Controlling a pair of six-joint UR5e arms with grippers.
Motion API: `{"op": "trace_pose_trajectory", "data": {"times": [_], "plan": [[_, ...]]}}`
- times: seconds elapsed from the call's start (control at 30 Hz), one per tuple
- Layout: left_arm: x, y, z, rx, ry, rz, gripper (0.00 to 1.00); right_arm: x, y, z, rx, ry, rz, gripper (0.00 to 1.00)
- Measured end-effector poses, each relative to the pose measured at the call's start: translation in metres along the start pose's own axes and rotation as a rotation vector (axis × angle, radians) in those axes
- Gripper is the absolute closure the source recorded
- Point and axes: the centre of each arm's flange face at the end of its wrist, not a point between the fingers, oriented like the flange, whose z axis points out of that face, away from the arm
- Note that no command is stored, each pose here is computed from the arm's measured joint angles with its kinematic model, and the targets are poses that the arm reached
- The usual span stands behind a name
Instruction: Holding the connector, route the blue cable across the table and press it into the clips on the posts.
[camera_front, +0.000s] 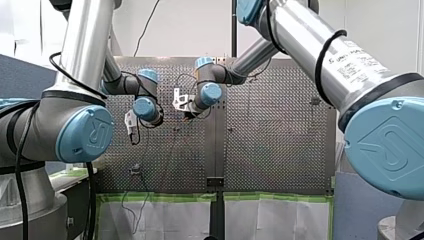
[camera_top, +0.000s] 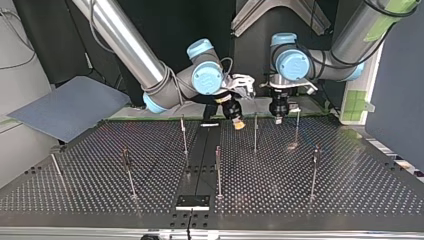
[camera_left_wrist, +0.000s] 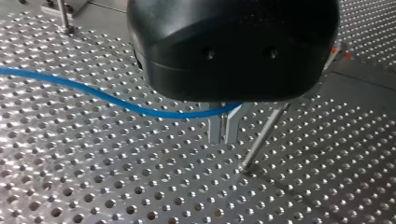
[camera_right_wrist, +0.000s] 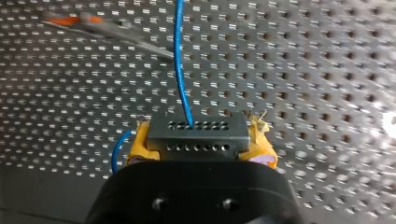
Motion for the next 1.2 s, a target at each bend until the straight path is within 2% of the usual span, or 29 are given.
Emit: {"op": "trace_pose_trajectory", "data": {"times": [0.2, 0.47, 0.57, 0.9, 1.07, 1.2], "plan": [[0.007, -0.004, -0.001, 0.013, 0.014, 0.001, 0.98, -0.015, 0.003, 0.004, -0.006, -0.022, -0.002, 1.00], [0.036, -0.003, 0.001, 0.006, 0.063, 0.010, 0.98, -0.023, 0.020, 0.006, -0.025, -0.027, 0.009, 1.00], [0.041, -0.003, 0.002, -0.002, 0.058, -0.002, 0.98, -0.023, 0.024, 0.007, -0.025, -0.027, 0.013, 1.00], [0.041, -0.005, 0.006, 0.020, 0.031, -0.021, 0.98, -0.030, 0.030, 0.011, -0.026, -0.024, 0.019, 1.00], [0.042, -0.006, 0.006, 0.022, 0.031, -0.021, 0.98, -0.044, 0.033, 0.017, -0.028, -0.040, 0.020, 1.00], [0.055, -0.005, 0.008, 0.021, 0.053, -0.013, 0.98, -0.048, 0.036, 0.019, -0.032, -0.044, 0.022, 1.00]]}}
